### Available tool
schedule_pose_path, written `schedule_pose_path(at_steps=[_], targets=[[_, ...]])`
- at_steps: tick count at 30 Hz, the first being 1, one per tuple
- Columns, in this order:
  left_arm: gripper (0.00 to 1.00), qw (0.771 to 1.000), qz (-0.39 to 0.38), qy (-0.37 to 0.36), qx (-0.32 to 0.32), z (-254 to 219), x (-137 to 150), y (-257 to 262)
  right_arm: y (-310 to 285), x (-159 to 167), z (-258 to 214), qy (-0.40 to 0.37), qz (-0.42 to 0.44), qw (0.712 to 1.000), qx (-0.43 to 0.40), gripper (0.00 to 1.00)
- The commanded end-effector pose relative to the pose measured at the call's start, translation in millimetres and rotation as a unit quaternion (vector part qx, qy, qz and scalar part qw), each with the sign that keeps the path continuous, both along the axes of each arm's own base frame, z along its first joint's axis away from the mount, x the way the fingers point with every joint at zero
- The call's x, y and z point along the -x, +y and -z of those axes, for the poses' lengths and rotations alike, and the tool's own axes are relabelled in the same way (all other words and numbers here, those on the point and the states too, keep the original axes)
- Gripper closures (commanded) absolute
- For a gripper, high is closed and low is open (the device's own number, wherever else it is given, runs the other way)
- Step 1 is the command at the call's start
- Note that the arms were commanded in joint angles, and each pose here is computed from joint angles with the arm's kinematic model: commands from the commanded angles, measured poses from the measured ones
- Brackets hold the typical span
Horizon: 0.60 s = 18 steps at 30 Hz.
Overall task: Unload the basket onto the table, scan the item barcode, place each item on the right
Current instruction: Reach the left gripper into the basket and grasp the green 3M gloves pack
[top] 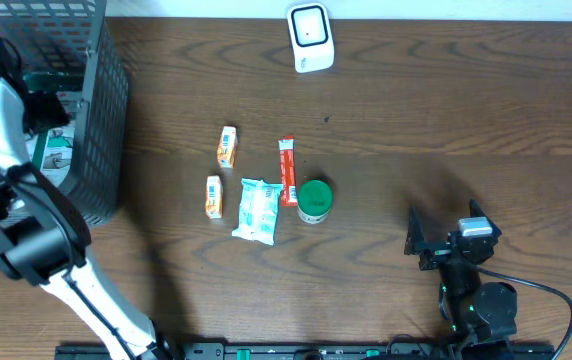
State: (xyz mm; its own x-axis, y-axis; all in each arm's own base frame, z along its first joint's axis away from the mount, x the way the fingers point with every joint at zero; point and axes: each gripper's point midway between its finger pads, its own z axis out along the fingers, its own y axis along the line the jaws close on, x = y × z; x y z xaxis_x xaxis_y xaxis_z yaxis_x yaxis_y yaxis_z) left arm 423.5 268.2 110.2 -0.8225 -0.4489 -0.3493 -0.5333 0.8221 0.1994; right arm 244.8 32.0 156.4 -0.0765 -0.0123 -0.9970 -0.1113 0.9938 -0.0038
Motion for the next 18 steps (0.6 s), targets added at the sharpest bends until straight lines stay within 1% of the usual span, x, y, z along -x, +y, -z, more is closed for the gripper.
schedule_pose_path(at_steps=[1, 4, 5, 7, 9, 13, 18], targets=[[0.05, 1.0, -0.008, 0.005, 0.01, -2, 9, -2, -3, 0, 1, 0.003, 0.008, 1.0, -0.008, 0.01], [0.05, 0.999, 0.002, 0.025, 0.024, 12, 17, -8, -3, 0, 1, 0.003, 0.008, 1.0, -0.008, 0.01], [0.05, 0.997, 0.047, 0.035, 0.052, 25, 17, -21, -3, 0, 1, 0.003, 0.008, 1.0, -0.008, 0.01], [0.05, 0.991, 0.097, 0.036, 0.086, 37, 14, -36, -3, 0, 1, 0.003, 0.008, 1.0, -0.008, 0.01], [0.05, 0.987, 0.119, 0.039, 0.105, 47, 14, -44, -3, 0, 1, 0.002, 0.008, 1.0, -0.008, 0.01], [0.05, 0.986, 0.118, 0.059, 0.104, 63, 20, -42, -3, 0, 1, 0.003, 0.008, 1.0, -0.008, 0.01], [0.05, 0.986, 0.107, 0.09, 0.086, 80, 27, -32, -3, 0, 1, 0.003, 0.007, 1.0, -0.008, 0.01]])
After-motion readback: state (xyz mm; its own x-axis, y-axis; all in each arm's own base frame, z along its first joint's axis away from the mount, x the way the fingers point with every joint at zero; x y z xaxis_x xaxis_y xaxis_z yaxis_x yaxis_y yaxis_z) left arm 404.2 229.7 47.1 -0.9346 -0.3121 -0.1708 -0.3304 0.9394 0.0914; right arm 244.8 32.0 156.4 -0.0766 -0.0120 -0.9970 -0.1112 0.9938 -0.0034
